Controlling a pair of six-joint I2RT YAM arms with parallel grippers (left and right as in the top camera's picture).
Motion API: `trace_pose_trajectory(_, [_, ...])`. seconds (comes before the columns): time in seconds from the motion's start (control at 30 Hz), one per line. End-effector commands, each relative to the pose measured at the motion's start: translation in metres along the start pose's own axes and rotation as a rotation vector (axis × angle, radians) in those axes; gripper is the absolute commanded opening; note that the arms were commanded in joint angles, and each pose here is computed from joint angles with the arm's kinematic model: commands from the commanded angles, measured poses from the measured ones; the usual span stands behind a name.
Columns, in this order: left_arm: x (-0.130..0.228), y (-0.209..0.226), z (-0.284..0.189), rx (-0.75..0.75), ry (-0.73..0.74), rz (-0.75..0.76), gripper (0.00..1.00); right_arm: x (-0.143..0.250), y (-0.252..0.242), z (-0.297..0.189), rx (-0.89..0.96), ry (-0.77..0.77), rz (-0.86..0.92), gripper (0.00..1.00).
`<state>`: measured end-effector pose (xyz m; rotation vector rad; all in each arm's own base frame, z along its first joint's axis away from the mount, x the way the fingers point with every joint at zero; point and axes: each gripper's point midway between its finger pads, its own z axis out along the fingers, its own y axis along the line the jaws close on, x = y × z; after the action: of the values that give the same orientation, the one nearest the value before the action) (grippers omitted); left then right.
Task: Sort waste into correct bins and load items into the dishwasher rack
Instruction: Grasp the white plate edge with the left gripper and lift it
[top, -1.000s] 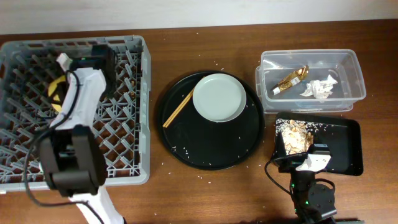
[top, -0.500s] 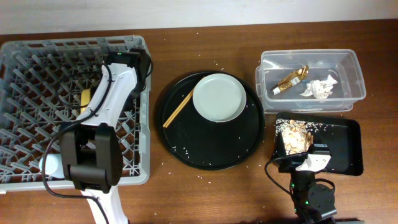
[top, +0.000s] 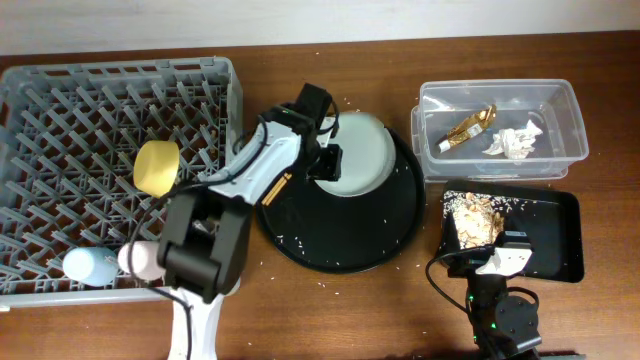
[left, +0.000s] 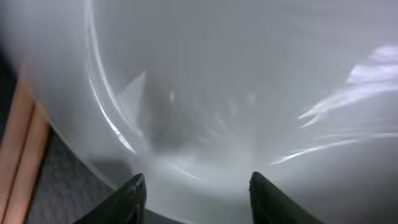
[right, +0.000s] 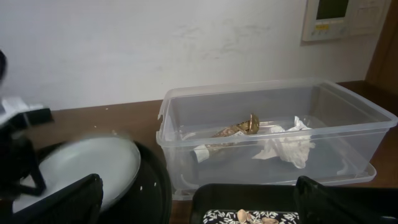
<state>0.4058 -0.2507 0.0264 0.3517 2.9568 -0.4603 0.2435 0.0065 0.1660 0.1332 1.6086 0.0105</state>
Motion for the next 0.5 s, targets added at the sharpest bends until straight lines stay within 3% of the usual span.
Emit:
trace_pose_trajectory(0.0, [0.014,0.011,0.023,-0.021,0.063,-0.083,0.49,0.002,-0.001,0.000,0.005,0.002,0.003,0.98])
trace_pose_trajectory(0.07, [0.014,0.004,0.020,0.015,0.071,-0.083,0.42,0.002,-0.001,0.000,0.005,0.001,0.003,0.98])
trace_pose_trajectory(0.2, [0.013,0.000,-0.012,-0.014,0.103,-0.094,0.42,0.002,-0.001,0.000,0.005,0.002,0.003,0.99])
trace_pose_trajectory(0.23, [0.008,-0.001,-0.019,-0.013,0.082,-0.092,0.47,0.002,-0.001,0.000,0.005,0.002,0.003,0.98])
trace_pose_trajectory(0.27, [0.002,-0.002,-0.022,-0.006,0.058,-0.089,0.61,0.002,-0.001,0.000,0.005,0.002,0.003,0.98])
trace_pose_trajectory(0.37, [-0.004,0.022,-0.012,-0.127,0.028,-0.099,0.63,0.002,-0.001,0.000,0.005,0.002,0.003,0.98])
trace_pose_trajectory(0.43, [-0.006,0.029,0.013,-0.135,0.035,-0.113,0.60,0.002,-0.001,0.000,0.005,0.002,0.003,0.99])
trace_pose_trajectory(0.47, [-0.005,0.026,0.023,-0.107,0.048,-0.117,0.43,0.002,-0.001,0.000,0.005,0.002,0.003,0.98])
